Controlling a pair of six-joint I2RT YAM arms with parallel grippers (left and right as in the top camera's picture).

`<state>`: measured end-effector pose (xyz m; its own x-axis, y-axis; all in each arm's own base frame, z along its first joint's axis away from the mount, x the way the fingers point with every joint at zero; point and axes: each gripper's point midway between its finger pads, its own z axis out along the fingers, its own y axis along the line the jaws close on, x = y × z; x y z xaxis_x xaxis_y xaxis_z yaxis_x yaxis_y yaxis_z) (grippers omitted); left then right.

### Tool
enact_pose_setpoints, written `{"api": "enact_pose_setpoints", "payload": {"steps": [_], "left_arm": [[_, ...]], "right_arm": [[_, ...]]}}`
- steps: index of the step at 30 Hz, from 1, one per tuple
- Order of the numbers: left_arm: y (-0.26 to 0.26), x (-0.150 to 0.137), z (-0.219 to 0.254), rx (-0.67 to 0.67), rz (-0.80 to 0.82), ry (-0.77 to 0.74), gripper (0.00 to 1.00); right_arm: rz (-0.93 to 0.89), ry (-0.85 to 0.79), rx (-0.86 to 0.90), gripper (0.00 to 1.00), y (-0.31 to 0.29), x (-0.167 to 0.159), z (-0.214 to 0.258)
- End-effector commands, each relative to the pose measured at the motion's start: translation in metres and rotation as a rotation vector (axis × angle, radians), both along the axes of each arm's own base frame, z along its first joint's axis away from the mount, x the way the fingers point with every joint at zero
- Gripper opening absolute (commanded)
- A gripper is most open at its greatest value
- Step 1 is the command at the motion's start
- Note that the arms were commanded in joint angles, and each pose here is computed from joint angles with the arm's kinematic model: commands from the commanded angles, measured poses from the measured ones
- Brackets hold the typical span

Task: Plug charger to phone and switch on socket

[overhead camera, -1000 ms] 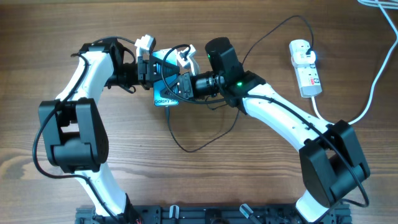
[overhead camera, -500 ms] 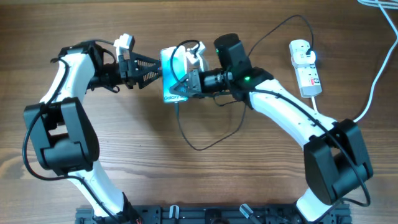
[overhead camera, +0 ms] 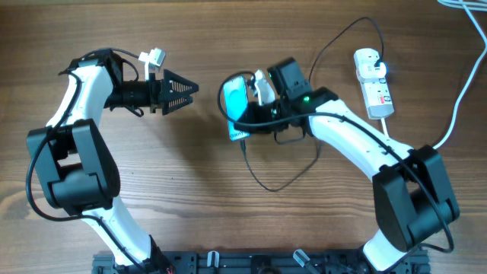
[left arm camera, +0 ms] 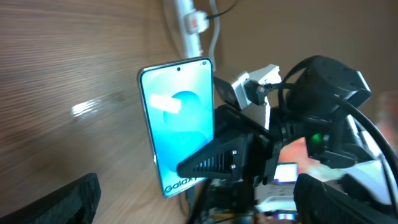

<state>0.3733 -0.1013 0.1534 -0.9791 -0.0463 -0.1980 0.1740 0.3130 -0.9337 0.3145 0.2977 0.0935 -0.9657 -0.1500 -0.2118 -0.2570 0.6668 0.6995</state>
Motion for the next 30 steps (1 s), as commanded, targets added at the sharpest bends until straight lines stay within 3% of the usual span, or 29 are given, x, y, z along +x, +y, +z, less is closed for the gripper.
{"api": "enact_pose_setpoints", "payload": {"steps": [1,6,14,24,30], "left_arm": [[0.015,-0.003,-0.034,0.186,-0.031,0.008,1.0],[0.027,-0.008,-0.054,0.321,-0.056,0.025,1.0],[0.034,-0.011,-0.063,0.384,-0.068,0.037,1.0],[0.07,-0.023,-0.096,0.668,-0.123,0.088,1.0],[0.071,-0.023,-0.097,0.677,-0.125,0.09,1.0]], "right_arm": [[0.006,-0.041,-0.002,0.04,-0.006,-0.009,-0.013],[-0.013,-0.03,0.003,0.04,-0.01,-0.015,-0.03],[-0.088,-0.035,-0.01,0.04,-0.016,-0.012,-0.045],[-0.115,-0.04,-0.031,0.04,-0.011,-0.006,-0.061],[-0.132,-0.046,-0.057,0.04,-0.013,0.001,-0.08]]}}
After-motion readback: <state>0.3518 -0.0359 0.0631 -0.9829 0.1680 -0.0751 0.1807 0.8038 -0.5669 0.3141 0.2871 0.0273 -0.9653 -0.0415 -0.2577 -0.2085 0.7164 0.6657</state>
